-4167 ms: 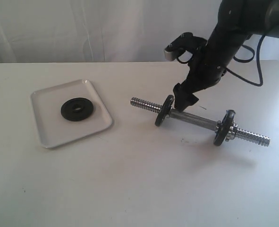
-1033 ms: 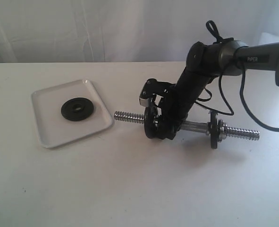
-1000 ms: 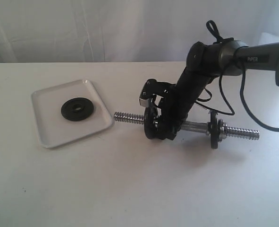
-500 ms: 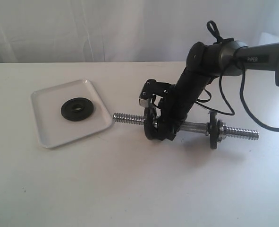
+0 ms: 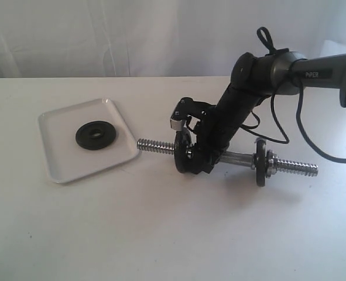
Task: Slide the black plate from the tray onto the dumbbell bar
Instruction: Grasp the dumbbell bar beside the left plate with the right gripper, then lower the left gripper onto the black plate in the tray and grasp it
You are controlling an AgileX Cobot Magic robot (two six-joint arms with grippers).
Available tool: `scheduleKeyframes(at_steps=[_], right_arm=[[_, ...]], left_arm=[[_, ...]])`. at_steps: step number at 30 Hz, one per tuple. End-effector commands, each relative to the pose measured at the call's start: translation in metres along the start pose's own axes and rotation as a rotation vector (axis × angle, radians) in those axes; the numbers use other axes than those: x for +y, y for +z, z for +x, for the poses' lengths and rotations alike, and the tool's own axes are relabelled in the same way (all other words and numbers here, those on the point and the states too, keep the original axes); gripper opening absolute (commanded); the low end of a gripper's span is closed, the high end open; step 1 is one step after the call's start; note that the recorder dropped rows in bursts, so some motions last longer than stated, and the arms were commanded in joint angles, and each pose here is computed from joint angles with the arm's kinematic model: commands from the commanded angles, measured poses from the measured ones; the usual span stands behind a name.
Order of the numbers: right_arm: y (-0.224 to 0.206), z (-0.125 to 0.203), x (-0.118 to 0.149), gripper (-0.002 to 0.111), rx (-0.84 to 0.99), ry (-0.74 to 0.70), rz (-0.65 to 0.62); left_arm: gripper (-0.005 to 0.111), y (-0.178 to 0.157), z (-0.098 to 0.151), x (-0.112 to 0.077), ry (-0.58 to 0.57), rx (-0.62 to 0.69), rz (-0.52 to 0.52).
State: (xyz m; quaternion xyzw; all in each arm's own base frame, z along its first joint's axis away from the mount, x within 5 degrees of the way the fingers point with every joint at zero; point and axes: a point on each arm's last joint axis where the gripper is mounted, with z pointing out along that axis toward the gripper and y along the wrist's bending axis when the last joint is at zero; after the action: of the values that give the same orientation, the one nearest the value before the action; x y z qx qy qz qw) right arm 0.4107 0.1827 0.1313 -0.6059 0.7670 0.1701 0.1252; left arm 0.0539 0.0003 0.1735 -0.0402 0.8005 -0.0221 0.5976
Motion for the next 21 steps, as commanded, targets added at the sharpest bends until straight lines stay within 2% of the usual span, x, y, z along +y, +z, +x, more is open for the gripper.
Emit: scheduleKeyframes(at_steps=[1, 3, 9, 12, 18, 19, 21], right_arm=[[-0.002, -0.008, 0.004, 0.0, -0.067, 0.054, -0.028], [-0.001, -0.007, 0.003, 0.0, -0.066, 0.056, -0.029], [0.006, -0.006, 0.002, 0.0, -0.071, 0.069, -0.039], [0.008, -0.005, 0.002, 0.0, -0.069, 0.071, -0.042], [0.007, -0.005, 0.001, 0.0, -0.071, 0.07, -0.035], [0.008, -0.005, 0.001, 0.0, -0.07, 0.071, -0.034], [0.009, -0.005, 0.001, 0.0, -0.078, 0.076, -0.033]], left_arm=[[0.0, -0.001, -0.014, -0.001, -0.102, -0.158, 0.022], [0.0, -0.002, -0.018, -0.001, -0.154, -0.212, 0.031], [0.0, -0.006, -0.031, -0.001, -0.186, -0.352, 0.05], [0.0, -0.007, -0.035, -0.001, -0.319, -0.395, 0.081], [0.0, -0.015, -0.049, -0.002, -0.35, -0.575, 0.128], [0.0, -0.023, -0.065, -0.004, -0.335, -0.624, 0.139], [0.0, -0.028, -0.093, -0.007, -0.275, -0.63, 0.138]])
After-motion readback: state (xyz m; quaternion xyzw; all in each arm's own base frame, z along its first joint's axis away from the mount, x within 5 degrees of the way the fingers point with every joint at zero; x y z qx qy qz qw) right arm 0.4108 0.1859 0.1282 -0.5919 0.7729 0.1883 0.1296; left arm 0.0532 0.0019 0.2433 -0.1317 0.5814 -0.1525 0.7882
